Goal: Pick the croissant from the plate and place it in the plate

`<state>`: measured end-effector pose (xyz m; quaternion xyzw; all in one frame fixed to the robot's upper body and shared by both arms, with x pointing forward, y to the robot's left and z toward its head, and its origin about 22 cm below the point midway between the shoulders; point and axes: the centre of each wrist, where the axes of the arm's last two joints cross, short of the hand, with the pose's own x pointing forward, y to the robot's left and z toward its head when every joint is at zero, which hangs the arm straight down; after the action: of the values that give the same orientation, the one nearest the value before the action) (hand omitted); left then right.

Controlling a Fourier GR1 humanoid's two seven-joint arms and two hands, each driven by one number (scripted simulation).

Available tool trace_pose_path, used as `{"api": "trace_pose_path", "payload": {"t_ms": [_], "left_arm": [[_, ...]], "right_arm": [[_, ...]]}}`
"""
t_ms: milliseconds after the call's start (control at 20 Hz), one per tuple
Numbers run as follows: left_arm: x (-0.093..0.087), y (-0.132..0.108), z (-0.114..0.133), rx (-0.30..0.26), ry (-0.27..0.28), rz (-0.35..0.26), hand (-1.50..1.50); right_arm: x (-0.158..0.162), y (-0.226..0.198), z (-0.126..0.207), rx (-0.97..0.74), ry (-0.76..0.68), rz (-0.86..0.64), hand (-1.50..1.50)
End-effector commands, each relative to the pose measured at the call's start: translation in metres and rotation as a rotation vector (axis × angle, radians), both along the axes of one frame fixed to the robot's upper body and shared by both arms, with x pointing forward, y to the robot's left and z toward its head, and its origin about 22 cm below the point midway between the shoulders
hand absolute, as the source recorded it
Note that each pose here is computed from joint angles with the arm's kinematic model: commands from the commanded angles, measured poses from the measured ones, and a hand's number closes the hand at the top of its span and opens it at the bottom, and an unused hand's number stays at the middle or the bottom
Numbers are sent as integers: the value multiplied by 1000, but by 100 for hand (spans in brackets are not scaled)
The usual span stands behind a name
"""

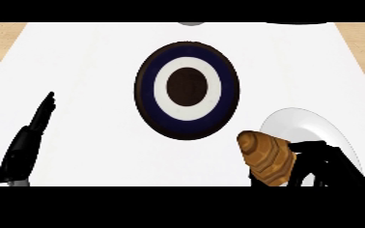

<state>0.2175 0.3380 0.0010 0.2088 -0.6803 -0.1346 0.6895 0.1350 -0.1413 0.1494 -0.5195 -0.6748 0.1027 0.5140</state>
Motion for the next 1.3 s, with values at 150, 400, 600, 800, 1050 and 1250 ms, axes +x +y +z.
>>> {"api": "trace_pose_path", "payload": {"t_ms": [150, 400, 600, 800, 1050, 1250], "left_arm": [[8, 5, -4, -2, 3, -6, 0], [4, -2, -4, 8, 1, -21, 0], [4, -21, -7, -9, -7, -17, 0], [5, 14, -6, 3, -8, -22, 0], [11, -22, 0, 6, -11, -40, 0], [13, -7, -8, -21, 7, -28, 0]], "right_arm": [[64, 44, 36, 55, 18, 32, 150], [107, 71, 46, 85, 143, 71, 150], [156, 80, 8, 113, 227, 73, 150], [189, 96, -3, 106, 268, 100, 150], [201, 89, -17, 358, 236, 95, 150], [217, 101, -43, 366, 321, 35, -150]]}}
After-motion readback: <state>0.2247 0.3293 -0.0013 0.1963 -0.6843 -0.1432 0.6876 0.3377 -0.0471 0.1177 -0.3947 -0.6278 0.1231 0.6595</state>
